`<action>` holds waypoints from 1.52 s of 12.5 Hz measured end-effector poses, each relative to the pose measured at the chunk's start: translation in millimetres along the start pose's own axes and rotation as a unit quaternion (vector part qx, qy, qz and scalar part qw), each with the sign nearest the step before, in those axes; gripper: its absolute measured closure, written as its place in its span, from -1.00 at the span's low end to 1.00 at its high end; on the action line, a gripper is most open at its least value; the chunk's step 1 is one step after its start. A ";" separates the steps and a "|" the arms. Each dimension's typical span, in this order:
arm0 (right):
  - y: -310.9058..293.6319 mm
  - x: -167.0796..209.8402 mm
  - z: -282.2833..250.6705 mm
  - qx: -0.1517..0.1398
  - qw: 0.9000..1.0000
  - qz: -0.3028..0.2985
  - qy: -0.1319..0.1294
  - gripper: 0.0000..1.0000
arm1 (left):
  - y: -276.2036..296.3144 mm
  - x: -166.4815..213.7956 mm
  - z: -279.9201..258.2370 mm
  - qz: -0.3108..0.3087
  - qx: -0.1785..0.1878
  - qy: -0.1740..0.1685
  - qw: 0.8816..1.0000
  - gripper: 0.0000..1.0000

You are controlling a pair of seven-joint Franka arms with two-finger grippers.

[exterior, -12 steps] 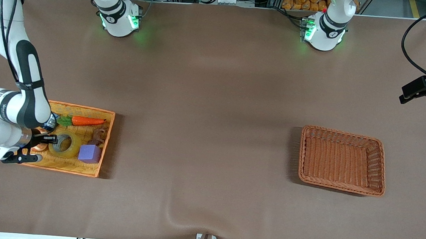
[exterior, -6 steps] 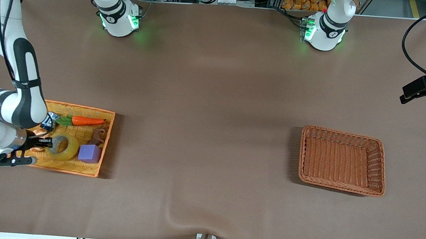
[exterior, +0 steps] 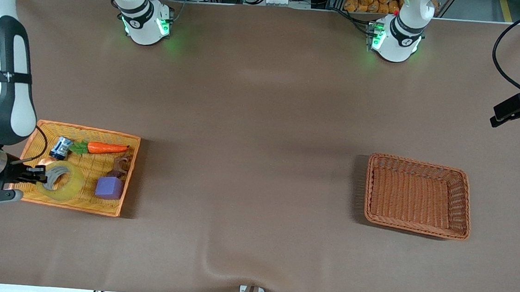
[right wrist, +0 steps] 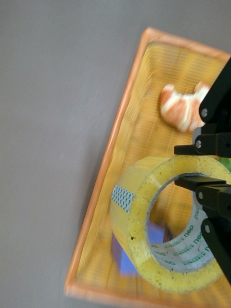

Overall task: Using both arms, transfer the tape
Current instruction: 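Carry the tape with the right gripper while the left gripper approaches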

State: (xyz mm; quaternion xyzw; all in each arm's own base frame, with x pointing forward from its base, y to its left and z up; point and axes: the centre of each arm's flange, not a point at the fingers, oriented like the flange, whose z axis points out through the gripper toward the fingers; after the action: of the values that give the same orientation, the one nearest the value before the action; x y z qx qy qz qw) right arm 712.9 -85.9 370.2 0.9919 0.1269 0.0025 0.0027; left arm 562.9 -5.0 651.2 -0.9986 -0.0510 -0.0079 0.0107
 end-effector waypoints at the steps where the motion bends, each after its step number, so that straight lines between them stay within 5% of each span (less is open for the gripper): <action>1: -22.1 9.2 -4.1 0.007 1.000 -0.017 0.005 0.58 | 0.0 0.0 0.0 0.000 0.000 0.000 1.000 -1.00; 5: -131.9 38.0 -0.4 0.026 0.999 -0.030 0.001 0.58 | 0.0 0.1 0.2 0.000 0.000 0.000 1.000 -1.00; 8: -254.4 46.1 11.6 0.064 0.997 0.020 -0.030 0.58 | -0.2 0.4 0.8 0.000 0.000 -0.001 1.000 -1.00; 15: -481.4 21.1 83.5 0.049 0.987 0.143 -0.064 0.58 | -0.3 2.2 4.1 0.000 0.000 -0.004 1.000 -1.00; 19: -514.9 8.1 109.4 0.038 0.983 0.159 -0.080 0.58 | -0.5 3.6 6.8 -0.001 0.000 -0.006 1.000 -1.00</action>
State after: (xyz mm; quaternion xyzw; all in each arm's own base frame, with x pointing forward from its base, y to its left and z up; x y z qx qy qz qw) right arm 591.7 413.9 257.7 0.9958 -0.0335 -0.0811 -0.0254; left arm 566.6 -3.9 644.6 -0.9986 -0.0516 -0.0019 0.0105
